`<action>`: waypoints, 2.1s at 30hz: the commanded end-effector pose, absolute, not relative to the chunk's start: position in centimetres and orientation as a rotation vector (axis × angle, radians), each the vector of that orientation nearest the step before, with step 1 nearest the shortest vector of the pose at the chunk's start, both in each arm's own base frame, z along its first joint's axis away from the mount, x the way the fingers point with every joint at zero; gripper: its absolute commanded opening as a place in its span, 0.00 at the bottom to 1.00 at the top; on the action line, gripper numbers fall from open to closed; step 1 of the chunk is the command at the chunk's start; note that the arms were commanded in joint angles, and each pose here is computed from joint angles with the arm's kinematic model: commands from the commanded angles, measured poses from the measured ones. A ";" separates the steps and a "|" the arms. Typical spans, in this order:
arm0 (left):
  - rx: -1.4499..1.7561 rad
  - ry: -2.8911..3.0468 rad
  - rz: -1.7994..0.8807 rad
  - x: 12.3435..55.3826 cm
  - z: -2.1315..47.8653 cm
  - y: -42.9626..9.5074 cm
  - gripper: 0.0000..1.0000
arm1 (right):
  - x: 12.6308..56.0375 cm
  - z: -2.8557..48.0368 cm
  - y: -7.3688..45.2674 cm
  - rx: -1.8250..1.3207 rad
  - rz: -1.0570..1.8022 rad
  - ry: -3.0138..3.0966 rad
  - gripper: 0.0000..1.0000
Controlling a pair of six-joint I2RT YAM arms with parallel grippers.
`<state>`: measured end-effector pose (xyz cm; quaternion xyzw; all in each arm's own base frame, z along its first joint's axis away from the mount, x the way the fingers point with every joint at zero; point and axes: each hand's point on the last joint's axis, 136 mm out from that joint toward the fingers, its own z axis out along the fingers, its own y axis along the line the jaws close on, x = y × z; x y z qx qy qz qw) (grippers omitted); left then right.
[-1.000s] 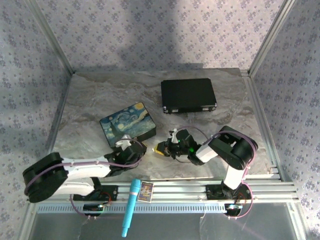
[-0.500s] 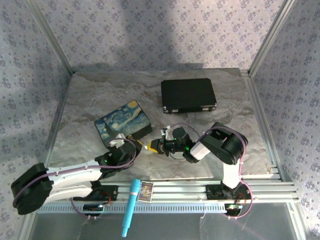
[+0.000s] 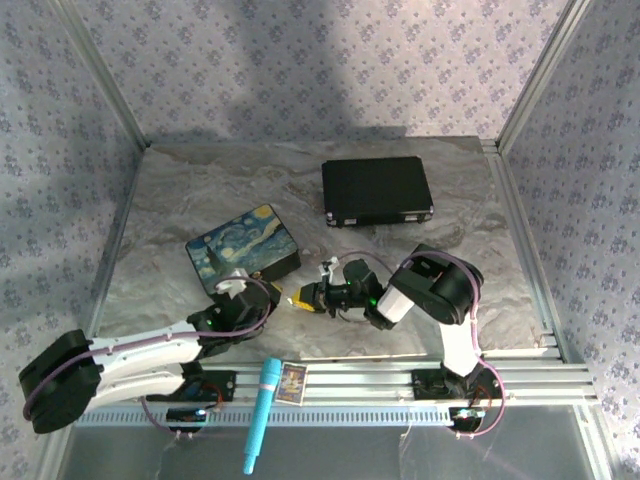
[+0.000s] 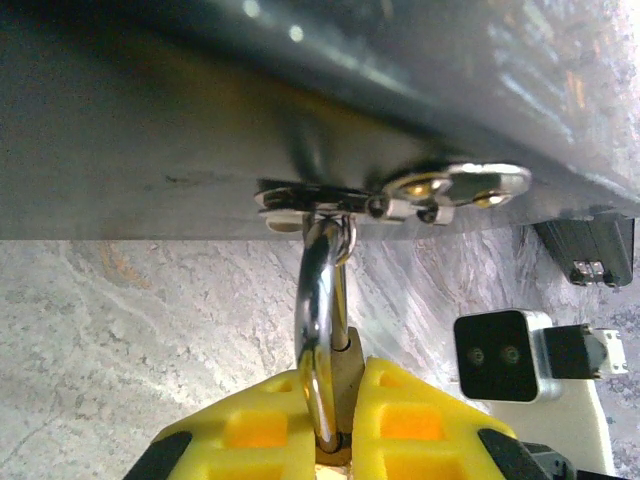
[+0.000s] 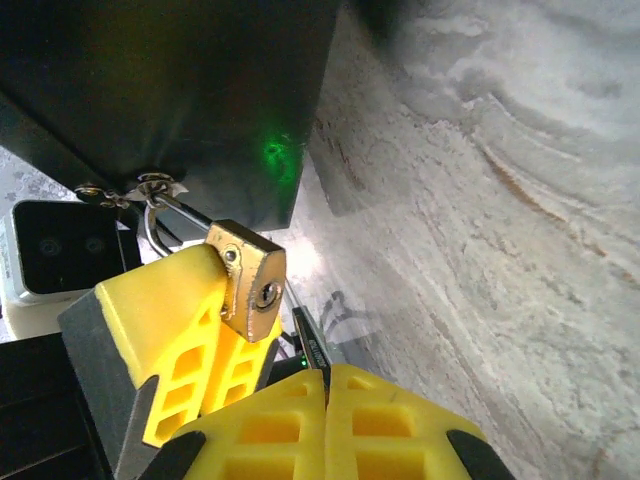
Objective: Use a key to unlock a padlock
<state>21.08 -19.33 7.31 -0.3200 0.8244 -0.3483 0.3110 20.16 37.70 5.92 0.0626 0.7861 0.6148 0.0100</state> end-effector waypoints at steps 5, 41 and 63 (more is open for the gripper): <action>-0.846 2.088 -1.043 22.0 9.7 -20.4 0.00 | 20.8 7.6 38.4 0.151 1.999 2.375 0.00; -0.714 2.059 -1.299 22.2 12.8 -24.6 0.00 | 23.6 8.3 39.0 0.047 2.148 2.338 0.00; -0.733 2.115 -1.223 23.1 11.3 -24.3 0.09 | 22.9 10.4 39.7 -0.037 2.187 2.294 0.00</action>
